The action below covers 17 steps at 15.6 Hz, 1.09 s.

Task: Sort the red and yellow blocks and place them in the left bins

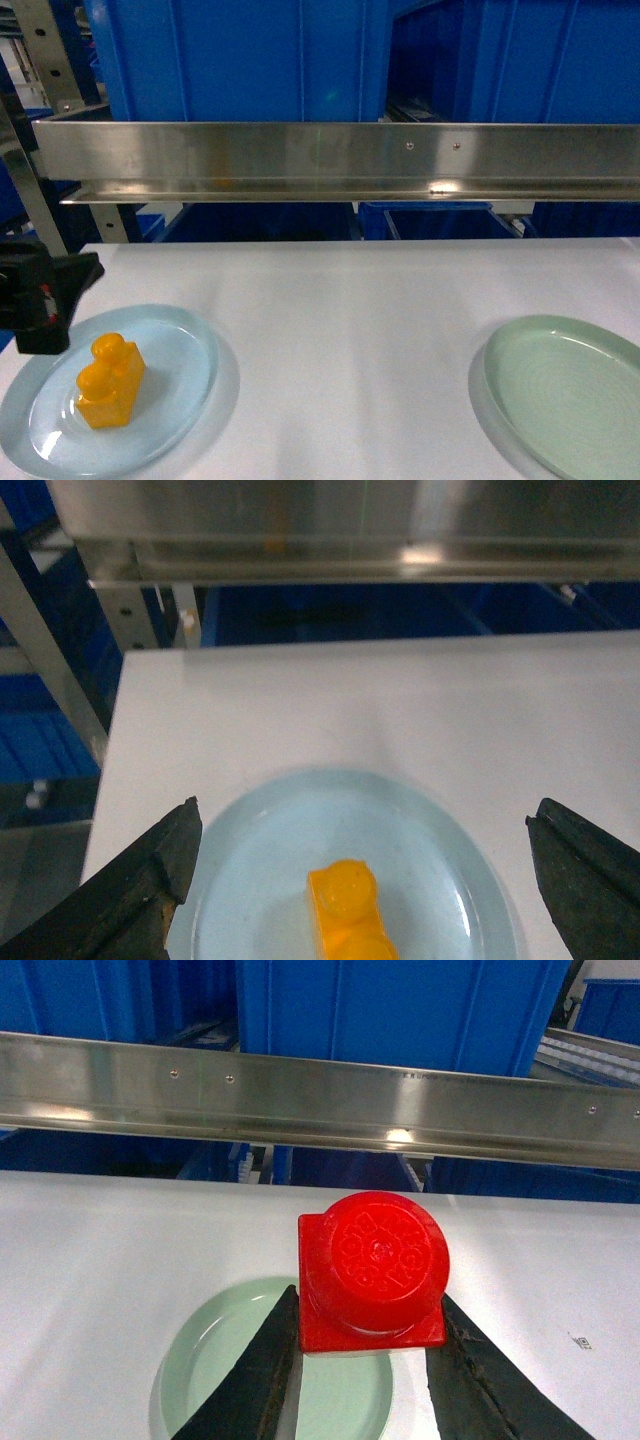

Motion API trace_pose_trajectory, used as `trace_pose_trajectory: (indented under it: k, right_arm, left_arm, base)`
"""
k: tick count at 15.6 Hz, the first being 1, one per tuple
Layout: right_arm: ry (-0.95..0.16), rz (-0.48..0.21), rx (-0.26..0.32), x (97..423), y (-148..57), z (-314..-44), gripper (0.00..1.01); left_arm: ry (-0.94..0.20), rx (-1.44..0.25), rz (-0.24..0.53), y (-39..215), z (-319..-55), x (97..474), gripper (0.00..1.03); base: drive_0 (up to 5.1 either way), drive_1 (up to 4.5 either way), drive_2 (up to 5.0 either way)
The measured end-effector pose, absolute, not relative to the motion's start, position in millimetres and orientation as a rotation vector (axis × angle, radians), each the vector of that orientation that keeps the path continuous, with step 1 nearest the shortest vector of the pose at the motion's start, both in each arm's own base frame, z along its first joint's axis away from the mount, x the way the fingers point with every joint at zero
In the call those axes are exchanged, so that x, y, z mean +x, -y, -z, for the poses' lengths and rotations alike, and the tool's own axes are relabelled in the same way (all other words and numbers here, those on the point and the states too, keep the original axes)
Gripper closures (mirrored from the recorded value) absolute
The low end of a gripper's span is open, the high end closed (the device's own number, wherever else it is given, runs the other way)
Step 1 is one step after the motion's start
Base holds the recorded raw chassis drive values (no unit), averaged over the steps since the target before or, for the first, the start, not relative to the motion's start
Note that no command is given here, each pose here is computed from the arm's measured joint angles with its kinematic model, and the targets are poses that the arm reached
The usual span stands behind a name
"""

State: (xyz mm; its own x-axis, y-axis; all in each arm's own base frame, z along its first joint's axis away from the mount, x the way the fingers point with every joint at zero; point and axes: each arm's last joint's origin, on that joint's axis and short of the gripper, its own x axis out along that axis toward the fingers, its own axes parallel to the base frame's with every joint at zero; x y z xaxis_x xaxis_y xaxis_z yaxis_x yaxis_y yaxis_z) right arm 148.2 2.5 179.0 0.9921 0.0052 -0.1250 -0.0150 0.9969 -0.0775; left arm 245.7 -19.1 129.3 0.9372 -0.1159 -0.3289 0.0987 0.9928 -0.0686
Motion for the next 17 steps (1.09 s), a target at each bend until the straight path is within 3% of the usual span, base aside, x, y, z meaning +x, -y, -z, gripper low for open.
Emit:
trace_pose_trajectory:
  k: [4, 8, 11, 17]
  right_arm:
    - [-0.125, -0.01, -0.079, 148, -2, -179, 0.72]
    - [-0.125, -0.01, -0.079, 148, -2, -179, 0.72]
    - [-0.125, -0.01, -0.079, 148, -2, -179, 0.72]
    - [-0.125, -0.01, -0.079, 148, -2, -179, 0.72]
  left_arm:
    - [-0.405, -0.068, 0.121, 33, -104, 268, 0.05]
    - [-0.508, -0.08, 0.071, 42, -68, 269, 0.05]
    - [-0.53, -0.09, 0.065, 54, -57, 271, 0.05]
    - [-0.527, -0.107, -0.04, 51, -46, 271, 0.05]
  base:
    - [0.0, 0.0, 0.0]
    - [0.0, 0.0, 0.0]
    - [0.0, 0.0, 0.0]
    - [0.0, 0.0, 0.0]
